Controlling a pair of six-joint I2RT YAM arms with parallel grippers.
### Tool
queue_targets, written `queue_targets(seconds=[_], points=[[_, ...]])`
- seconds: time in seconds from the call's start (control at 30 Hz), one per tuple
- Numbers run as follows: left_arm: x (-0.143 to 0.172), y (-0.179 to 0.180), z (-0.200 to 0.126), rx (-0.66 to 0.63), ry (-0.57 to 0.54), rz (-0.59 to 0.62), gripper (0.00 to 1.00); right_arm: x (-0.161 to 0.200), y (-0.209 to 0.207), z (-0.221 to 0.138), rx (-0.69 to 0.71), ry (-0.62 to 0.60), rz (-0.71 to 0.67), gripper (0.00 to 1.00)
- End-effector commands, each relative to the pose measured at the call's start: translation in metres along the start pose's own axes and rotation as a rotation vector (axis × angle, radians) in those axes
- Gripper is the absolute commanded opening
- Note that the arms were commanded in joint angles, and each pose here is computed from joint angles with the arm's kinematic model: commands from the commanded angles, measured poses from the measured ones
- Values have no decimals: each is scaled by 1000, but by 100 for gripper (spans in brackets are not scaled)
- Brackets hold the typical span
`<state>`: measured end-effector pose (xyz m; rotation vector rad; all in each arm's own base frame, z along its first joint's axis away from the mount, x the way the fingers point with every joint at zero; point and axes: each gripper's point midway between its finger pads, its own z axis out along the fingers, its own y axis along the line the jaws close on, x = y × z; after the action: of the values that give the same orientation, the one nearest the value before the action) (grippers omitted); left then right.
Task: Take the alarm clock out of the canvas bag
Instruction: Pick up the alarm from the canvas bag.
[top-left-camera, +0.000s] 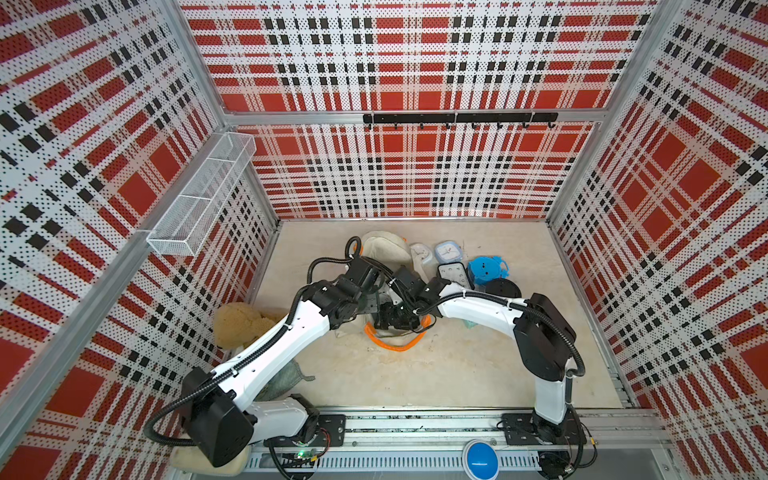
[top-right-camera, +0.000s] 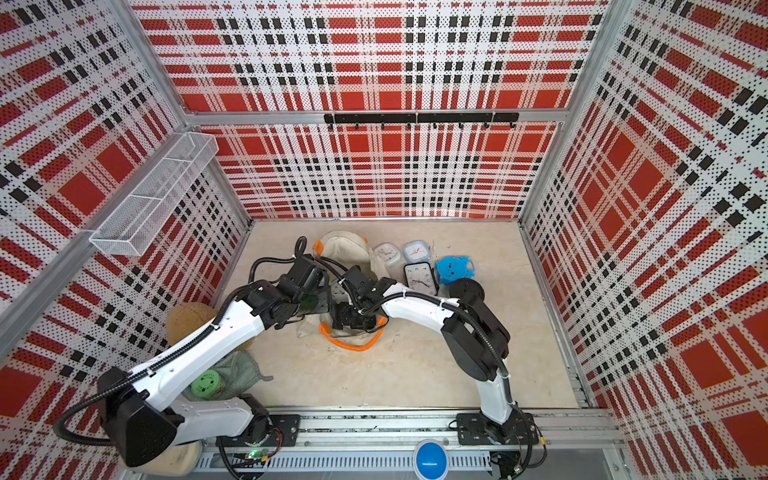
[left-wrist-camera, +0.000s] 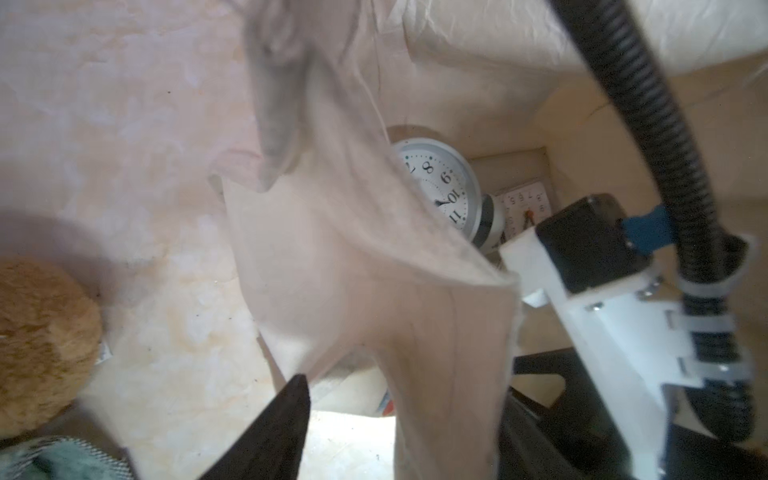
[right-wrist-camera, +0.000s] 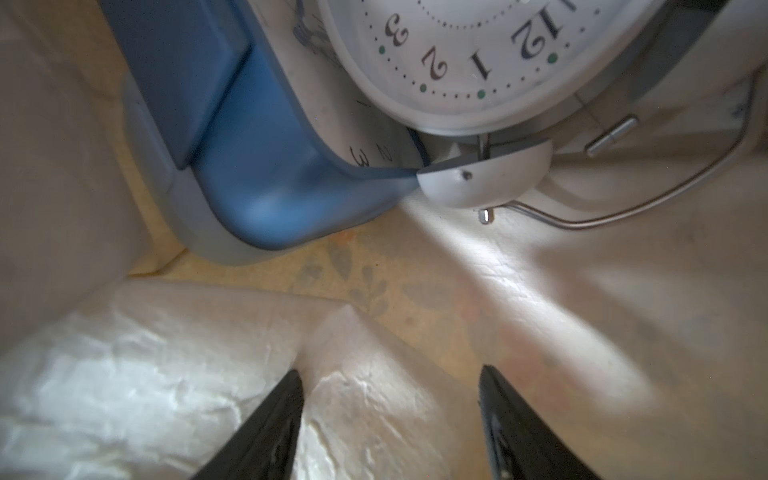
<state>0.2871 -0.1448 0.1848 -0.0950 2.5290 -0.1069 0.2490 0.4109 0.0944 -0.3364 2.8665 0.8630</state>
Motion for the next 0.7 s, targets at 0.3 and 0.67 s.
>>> queue_targets(seconds=[0.3,0.67], points=[[48,40,-30,-41,39,-118,6,-9,-19,-20,-23,-72,110,75],[104,71,-24,-87,99,-233,5,-57,28,-27,-148,-143,24,82]])
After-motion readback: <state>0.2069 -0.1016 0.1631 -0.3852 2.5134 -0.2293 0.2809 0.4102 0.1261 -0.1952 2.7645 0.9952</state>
